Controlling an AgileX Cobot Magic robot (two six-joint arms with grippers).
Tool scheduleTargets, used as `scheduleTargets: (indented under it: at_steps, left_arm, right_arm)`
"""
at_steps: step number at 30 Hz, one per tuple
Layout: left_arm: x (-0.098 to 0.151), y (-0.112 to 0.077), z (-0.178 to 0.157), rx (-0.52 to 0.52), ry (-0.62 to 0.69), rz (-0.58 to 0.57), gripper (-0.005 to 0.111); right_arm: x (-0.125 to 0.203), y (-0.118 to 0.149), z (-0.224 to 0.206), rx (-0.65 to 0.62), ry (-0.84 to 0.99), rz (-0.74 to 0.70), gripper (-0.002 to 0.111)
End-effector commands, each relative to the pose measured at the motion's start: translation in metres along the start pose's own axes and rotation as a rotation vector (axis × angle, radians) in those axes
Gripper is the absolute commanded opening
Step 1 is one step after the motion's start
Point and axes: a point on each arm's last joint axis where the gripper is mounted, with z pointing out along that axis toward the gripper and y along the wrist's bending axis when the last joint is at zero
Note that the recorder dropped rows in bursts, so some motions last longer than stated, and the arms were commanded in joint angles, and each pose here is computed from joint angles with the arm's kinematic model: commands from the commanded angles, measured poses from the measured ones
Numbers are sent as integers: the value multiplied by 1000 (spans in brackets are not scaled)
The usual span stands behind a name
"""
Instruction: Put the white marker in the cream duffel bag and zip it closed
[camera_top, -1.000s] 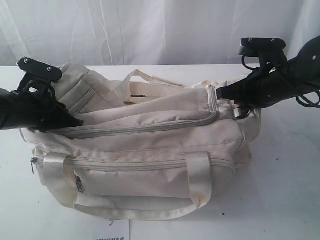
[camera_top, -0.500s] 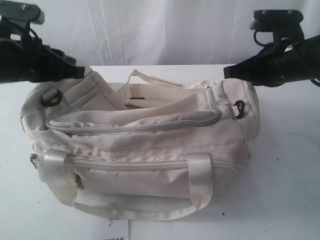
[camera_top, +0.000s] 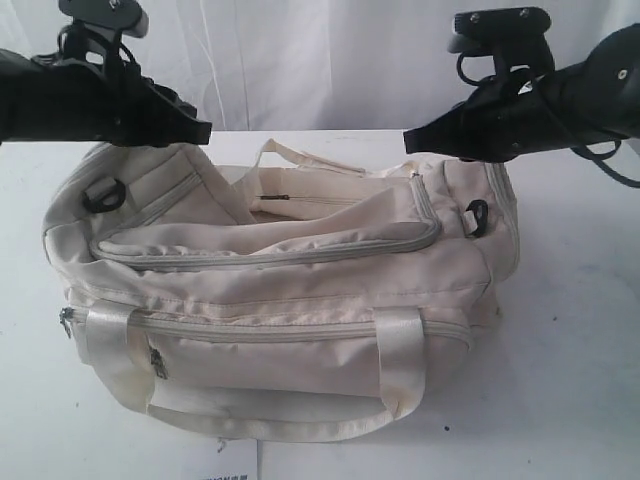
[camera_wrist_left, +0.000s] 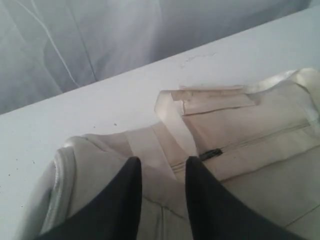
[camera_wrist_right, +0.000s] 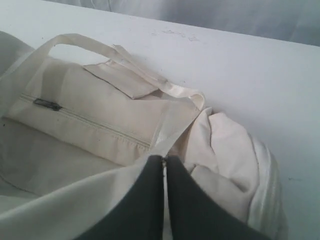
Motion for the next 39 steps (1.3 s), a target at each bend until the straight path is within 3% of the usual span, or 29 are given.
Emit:
scheduleTargets:
  at_steps: [1, 8, 20, 30, 39]
  left_arm:
    - [16, 3, 21, -8, 60, 14, 36]
    - [35, 6, 39, -34, 118, 11, 36]
    - [35, 17, 39, -111, 107, 30, 36]
    - [62, 61, 47, -159, 184, -91, 36]
    - [67, 85, 44, -222, 190, -144, 36]
  right_arm:
    - [-8, -1, 18, -1, -12, 10, 3]
    - [-8, 0, 39, -23, 33, 40, 3]
    - [14, 1, 57, -51, 153, 40, 3]
    - [27, -17, 68, -21, 206, 51, 3]
    - [34, -45, 68, 24, 238, 90, 3]
